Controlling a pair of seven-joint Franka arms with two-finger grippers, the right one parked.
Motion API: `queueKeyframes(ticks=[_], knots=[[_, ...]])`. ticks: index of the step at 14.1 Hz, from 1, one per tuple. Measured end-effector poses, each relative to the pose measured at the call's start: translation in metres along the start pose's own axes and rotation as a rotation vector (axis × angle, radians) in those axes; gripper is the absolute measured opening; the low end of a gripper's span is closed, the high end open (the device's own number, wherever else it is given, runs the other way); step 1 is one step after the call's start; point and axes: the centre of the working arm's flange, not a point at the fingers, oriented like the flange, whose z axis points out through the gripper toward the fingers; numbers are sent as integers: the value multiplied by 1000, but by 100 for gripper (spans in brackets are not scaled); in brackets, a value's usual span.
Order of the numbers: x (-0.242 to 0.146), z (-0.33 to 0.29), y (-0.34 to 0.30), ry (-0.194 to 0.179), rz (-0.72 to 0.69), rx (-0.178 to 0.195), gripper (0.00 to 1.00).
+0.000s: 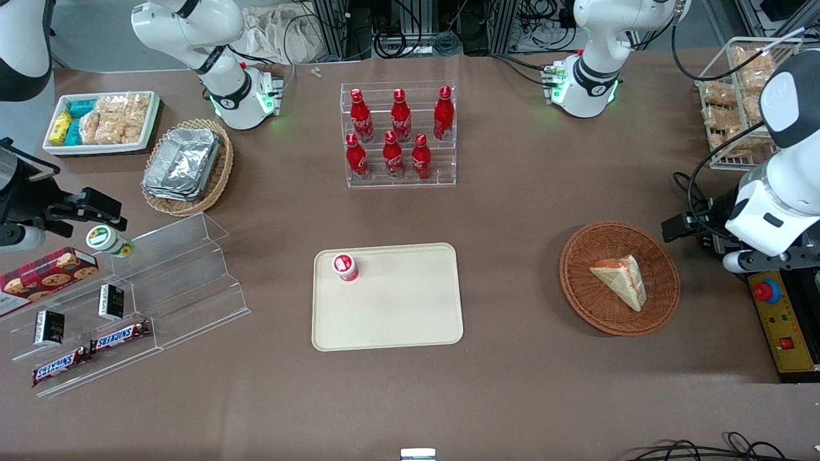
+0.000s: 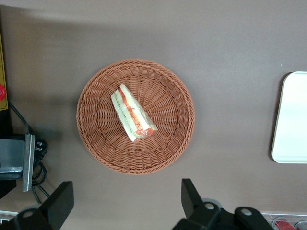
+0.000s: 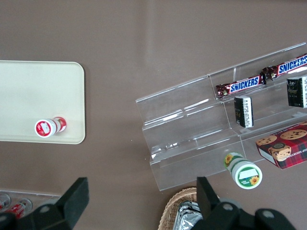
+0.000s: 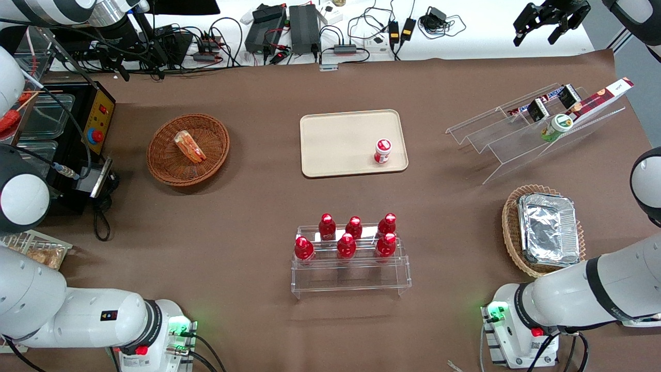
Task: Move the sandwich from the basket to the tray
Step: 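Move the left gripper over the wrapped sandwich in the wicker basket, then lower the open left gripper around the sandwich and close it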
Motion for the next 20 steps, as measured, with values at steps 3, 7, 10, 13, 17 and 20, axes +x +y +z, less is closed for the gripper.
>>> queueKeyframes(ticks=[3,7,10,13,17,20], knots=[[0,1,2,-2,2,-3,100],[17,25,5,-23,-56,-25,100],[39,56,-7,1,-201,-37,99],[47,98,-22,-36,-438,-22,96],[35,134,17,-16,-580,72,95],[32,158,17,25,-590,68,96]])
